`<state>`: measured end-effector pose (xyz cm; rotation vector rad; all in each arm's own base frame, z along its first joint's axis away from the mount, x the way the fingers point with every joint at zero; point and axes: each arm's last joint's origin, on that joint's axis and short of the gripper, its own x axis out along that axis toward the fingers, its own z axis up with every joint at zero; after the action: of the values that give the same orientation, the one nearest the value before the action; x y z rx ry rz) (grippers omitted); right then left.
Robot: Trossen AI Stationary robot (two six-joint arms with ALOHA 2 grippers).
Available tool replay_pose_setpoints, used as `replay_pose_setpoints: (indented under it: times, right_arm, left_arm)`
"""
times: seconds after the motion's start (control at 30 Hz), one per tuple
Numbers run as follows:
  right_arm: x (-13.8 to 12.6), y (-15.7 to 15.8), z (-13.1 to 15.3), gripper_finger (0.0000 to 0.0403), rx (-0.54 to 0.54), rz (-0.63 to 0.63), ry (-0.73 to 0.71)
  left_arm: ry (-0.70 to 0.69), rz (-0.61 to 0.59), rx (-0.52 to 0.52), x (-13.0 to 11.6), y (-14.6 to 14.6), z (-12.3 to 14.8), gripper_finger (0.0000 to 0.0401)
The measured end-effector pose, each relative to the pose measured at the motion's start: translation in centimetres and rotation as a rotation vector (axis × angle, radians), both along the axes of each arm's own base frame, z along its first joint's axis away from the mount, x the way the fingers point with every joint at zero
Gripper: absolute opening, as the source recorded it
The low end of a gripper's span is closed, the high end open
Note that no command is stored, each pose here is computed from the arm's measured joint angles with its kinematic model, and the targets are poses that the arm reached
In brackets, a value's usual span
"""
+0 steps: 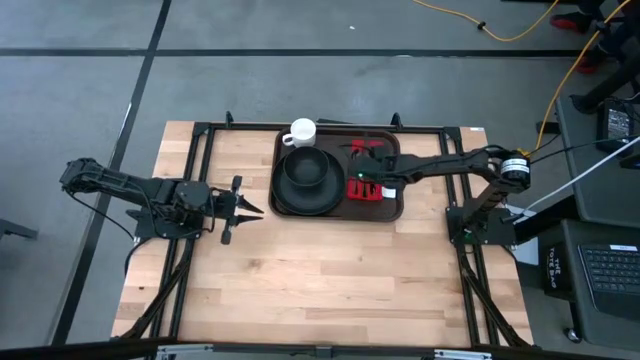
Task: Set up tray
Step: Put the black table knife on the red table napkin to the right of the black fork
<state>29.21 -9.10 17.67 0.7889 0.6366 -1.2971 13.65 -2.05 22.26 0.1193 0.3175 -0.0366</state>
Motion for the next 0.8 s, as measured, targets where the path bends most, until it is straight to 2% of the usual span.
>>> replay_pose_setpoints:
  times: [0.1, 0.2, 0.57, 0.8]
  right_arm:
    - [0.0, 0.0, -0.5, 0.0045, -0.01, -0.025, -0.053]
    - [-0.3, -0.3, -0.7, 0.0044, -0.02, -0.084, -0.051]
    - [-0.6, -0.6, -0.9, 0.0044, -0.006, -0.141, -0.054]
    - [-0.4, -0.6, -2.3, 0.0044, 0.022, -0.203, -0.044]
  left_arm:
    - [0.0, 0.0, 0.0, 0.0, 0.0, 0.0, 0.0056]
    - [0.0, 0.0, 0.0, 0.0, 0.0, 0.0, 0.0055]
    - [0.0, 0.0, 0.0, 0.0, 0.0, 0.0, 0.0055]
    - [0.0, 0.0, 0.0, 0.0, 0.0, 0.0, 0.0058]
